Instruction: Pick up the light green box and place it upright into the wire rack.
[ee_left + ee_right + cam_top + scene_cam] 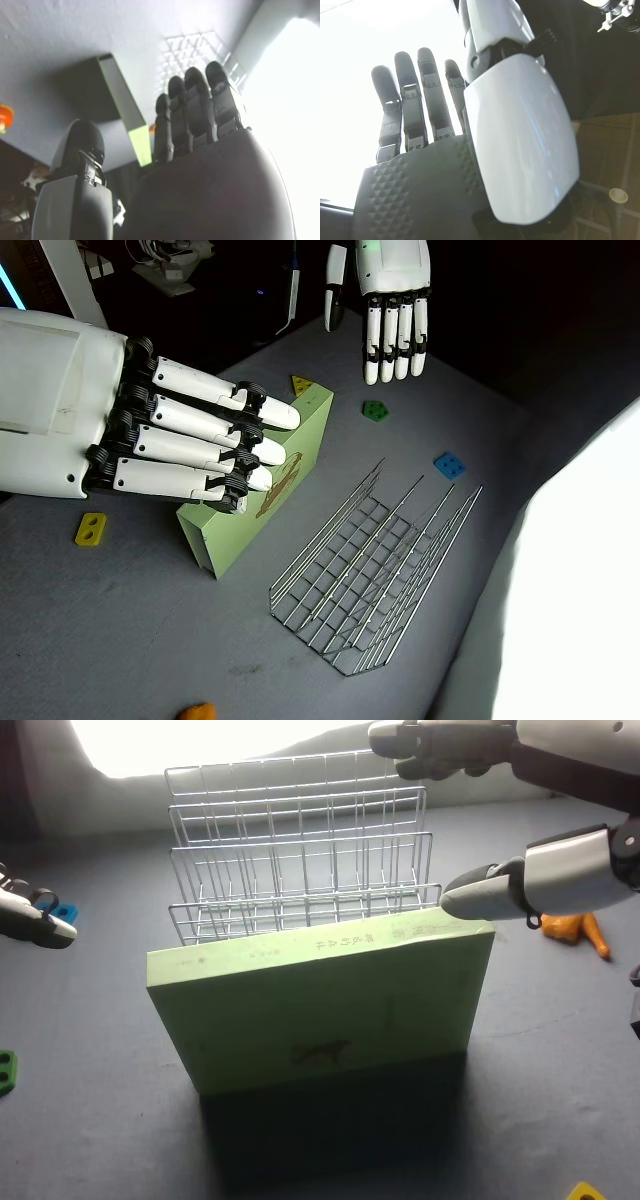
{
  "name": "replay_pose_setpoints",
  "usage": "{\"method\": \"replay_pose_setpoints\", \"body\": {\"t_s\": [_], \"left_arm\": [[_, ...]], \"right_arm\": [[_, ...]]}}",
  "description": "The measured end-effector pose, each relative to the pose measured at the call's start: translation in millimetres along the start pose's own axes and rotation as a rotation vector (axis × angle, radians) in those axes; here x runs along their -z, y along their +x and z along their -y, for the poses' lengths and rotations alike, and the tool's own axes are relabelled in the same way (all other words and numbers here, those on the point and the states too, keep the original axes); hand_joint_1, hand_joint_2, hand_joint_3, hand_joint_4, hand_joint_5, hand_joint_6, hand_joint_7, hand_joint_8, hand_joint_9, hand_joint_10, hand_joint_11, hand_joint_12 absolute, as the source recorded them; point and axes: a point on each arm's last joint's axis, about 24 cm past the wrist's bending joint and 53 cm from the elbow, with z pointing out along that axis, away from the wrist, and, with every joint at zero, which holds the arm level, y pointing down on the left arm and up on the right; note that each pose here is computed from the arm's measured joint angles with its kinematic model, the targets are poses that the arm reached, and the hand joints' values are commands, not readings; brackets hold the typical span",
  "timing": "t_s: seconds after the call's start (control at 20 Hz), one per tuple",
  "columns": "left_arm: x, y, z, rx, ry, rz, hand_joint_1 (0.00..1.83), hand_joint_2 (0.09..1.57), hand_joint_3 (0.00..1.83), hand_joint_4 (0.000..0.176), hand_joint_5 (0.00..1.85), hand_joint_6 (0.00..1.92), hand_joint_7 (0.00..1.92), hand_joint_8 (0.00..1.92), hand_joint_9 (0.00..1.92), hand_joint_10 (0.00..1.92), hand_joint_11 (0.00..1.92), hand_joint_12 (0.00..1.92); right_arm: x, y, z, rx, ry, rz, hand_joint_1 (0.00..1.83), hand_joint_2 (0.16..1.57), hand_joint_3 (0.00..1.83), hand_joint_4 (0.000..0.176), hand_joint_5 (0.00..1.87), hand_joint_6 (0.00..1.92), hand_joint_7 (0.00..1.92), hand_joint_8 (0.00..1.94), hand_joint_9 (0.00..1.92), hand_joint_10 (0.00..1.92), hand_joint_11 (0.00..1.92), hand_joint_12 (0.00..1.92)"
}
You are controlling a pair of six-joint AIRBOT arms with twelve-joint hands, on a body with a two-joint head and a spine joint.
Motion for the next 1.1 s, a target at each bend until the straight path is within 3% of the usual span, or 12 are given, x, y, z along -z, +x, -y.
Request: {"method": "replay_pose_setpoints", "body": {"t_s": [0.05, 0.1, 0.3, 0.35, 0.4, 0.45, 0.5, 0.55, 0.6, 0.65, 0.7, 1.1], "left_arm": [[0, -0.1, -0.7, 0.001, -0.001, 0.0, 0.31, 1.49, 0.06, 0.074, 0.22, 0.09, 0.31, 0.05, 0.33, 0.18, 0.0, 1.18], [0, -0.4, -2.0, 0.003, -0.003, 0.0, 0.31, 1.52, 0.01, 0.079, 0.25, 0.03, 0.34, 0.01, 0.38, 0.09, 0.0, 1.2], [0, -0.3, -2.0, 0.003, -0.003, 0.0, 0.31, 1.52, 0.01, 0.079, 0.25, 0.02, 0.34, 0.01, 0.38, 0.08, 0.0, 1.2], [0, -0.5, -2.8, 0.005, -0.004, 0.0, 0.42, 1.36, 0.0, 0.071, 0.3, 0.03, 0.32, 0.0, 0.32, 0.04, 0.0, 0.93], [0, -0.6, -2.8, 0.005, -0.004, 0.001, 0.5, 1.3, 0.0, 0.062, 0.31, 0.02, 0.27, 0.0, 0.25, 0.01, 0.0, 0.84], [0, -0.6, -2.6, 0.005, -0.004, 0.001, 0.52, 1.28, 0.0, 0.06, 0.31, 0.02, 0.26, 0.0, 0.24, 0.0, 0.0, 0.82], [0, -0.2, -1.8, 0.002, -0.003, 0.0, 0.35, 1.34, 0.0, 0.064, 0.33, 0.01, 0.26, 0.0, 0.22, 0.0, 0.0, 0.6], [0, 0.0, -1.5, 0.002, -0.002, -0.001, 0.32, 1.33, 0.0, 0.049, 0.32, 0.0, 0.25, 0.0, 0.2, 0.0, 0.0, 0.5], [0, 0.2, -1.6, 0.003, -0.003, -0.002, 0.31, 1.33, 0.0, 0.045, 0.31, 0.0, 0.25, 0.0, 0.2, 0.0, 0.0, 0.48], [0, 0.0, -1.5, 0.003, -0.002, -0.001, 0.14, 1.29, 0.0, 0.018, 0.26, 0.0, 0.25, 0.0, 0.19, 0.0, 0.0, 0.47], [0, -0.2, -1.1, 0.003, -0.001, -0.001, 0.1, 1.28, 0.0, 0.012, 0.24, 0.0, 0.25, 0.0, 0.19, 0.0, 0.0, 0.47], [3, -5.4, 2.7, 0.008, 0.013, 0.022, 0.09, 1.27, 0.0, 0.01, 0.24, 0.0, 0.25, 0.0, 0.19, 0.0, 0.0, 0.46]], "right_arm": [[0, 0, 0.0, 0.0, 0.0, 0.0, 0.65, 1.11, 0.04, 0.0, 0.43, 0.09, 0.51, 0.05, 0.38, 0.26, 0.01, 1.06], [0, 0, 0.0, 0.0, 0.0, 0.0, 0.64, 1.12, 0.0, 0.0, 0.46, 0.01, 0.52, 0.0, 0.44, 0.09, 0.0, 1.03], [0, 1, -0.5, 0.0, -0.001, -0.004, 0.64, 1.12, 0.0, 0.0, 0.46, 0.01, 0.52, 0.0, 0.44, 0.08, 0.0, 1.03], [0, 3, -1.4, 0.0, -0.002, -0.006, 0.55, 1.16, 0.02, 0.0, 0.39, 0.0, 0.41, 0.0, 0.36, 0.04, 0.0, 1.09], [0, 5, -3.2, 0.0, -0.005, -0.013, 0.57, 1.15, 0.01, 0.0, 0.31, 0.0, 0.32, 0.0, 0.26, 0.02, 0.0, 0.75], [0, 8, -3.4, -0.001, -0.005, -0.021, 0.57, 1.15, 0.0, 0.0, 0.29, 0.0, 0.3, 0.0, 0.24, 0.01, 0.0, 0.62], [-2, 13, -4.6, -0.003, -0.008, -0.032, 0.56, 1.14, 0.0, 0.0, 0.3, 0.01, 0.3, 0.0, 0.24, 0.01, 0.0, 0.59], [-3, 17, -3.9, -0.004, -0.006, -0.042, 0.56, 1.13, 0.0, 0.0, 0.29, 0.0, 0.29, 0.0, 0.23, 0.0, 0.0, 0.6], [-5, 25, -4.2, -0.007, -0.007, -0.062, 0.56, 1.13, 0.0, 0.0, 0.29, 0.0, 0.29, 0.0, 0.23, 0.0, 0.0, 0.6], [-7, 30, -5.7, -0.009, -0.01, -0.074, 0.42, 1.14, 0.0, 0.0, 0.16, 0.0, 0.16, 0.0, 0.12, 0.0, 0.0, 0.17], [-9, 37, -6.3, -0.02, -0.011, -0.09, 0.38, 1.15, 0.0, 0.0, 0.13, 0.0, 0.14, 0.0, 0.09, 0.0, 0.0, 0.03], [-38, 68, -25.6, -0.13, -0.048, -0.157, 0.37, 1.15, 0.0, 0.0, 0.12, 0.0, 0.13, 0.0, 0.08, 0.0, 0.0, 0.0]]}}
